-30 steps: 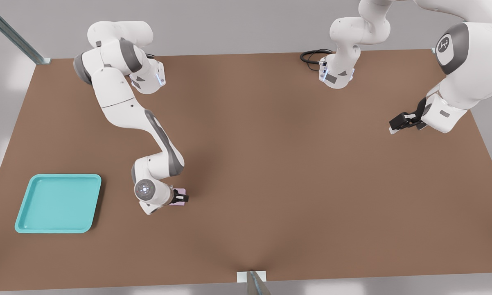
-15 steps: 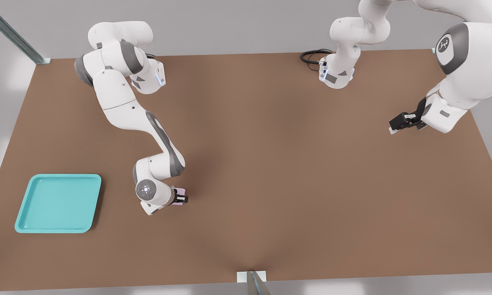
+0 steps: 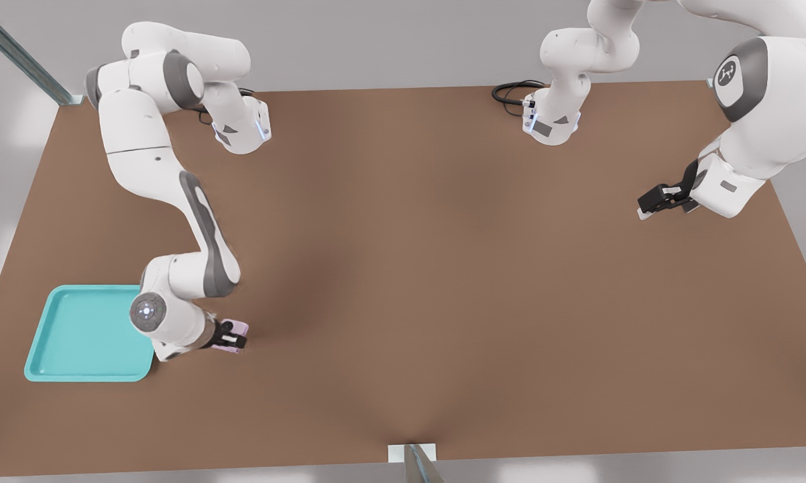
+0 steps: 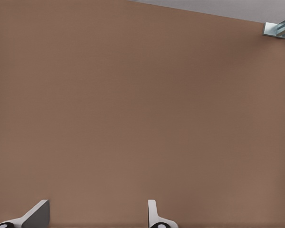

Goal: Keep left arm still and place phone on the tray with right arm

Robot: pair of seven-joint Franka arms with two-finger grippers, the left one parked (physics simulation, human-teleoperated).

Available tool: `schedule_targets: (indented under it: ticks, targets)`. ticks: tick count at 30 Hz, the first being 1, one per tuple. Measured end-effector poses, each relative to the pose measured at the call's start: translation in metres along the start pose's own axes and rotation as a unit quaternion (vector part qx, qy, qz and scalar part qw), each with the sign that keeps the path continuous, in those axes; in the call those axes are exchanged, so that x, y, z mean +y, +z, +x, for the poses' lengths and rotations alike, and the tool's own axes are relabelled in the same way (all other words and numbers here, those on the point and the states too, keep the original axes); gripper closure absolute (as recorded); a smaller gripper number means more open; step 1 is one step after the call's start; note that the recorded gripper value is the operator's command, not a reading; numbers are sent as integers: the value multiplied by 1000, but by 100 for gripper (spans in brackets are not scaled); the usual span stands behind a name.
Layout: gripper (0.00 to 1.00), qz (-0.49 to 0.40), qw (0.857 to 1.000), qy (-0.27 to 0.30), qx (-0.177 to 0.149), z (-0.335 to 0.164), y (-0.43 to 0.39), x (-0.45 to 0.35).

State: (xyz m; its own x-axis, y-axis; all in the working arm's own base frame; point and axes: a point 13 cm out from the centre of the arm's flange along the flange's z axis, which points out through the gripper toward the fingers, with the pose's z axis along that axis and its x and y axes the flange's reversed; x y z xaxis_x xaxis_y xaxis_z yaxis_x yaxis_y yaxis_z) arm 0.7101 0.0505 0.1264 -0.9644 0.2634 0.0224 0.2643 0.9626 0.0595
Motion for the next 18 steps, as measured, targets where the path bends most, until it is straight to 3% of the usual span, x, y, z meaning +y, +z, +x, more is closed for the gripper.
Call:
schedule_targets:
  ticks: [9,10,11,12,15,18]
  targets:
    - [18,23,999,45,-8,-47,-10,-266]
    - [14,23,999,38,-5,-46,-3,-281]
    - [13,23,999,29,0,-45,5,-289]
    - [0,22,1000,18,4,-43,12,-293]
    - [0,20,1000,-21,1,-47,14,-292]
    - [0,33,991,-104,-73,-85,-104,-207]
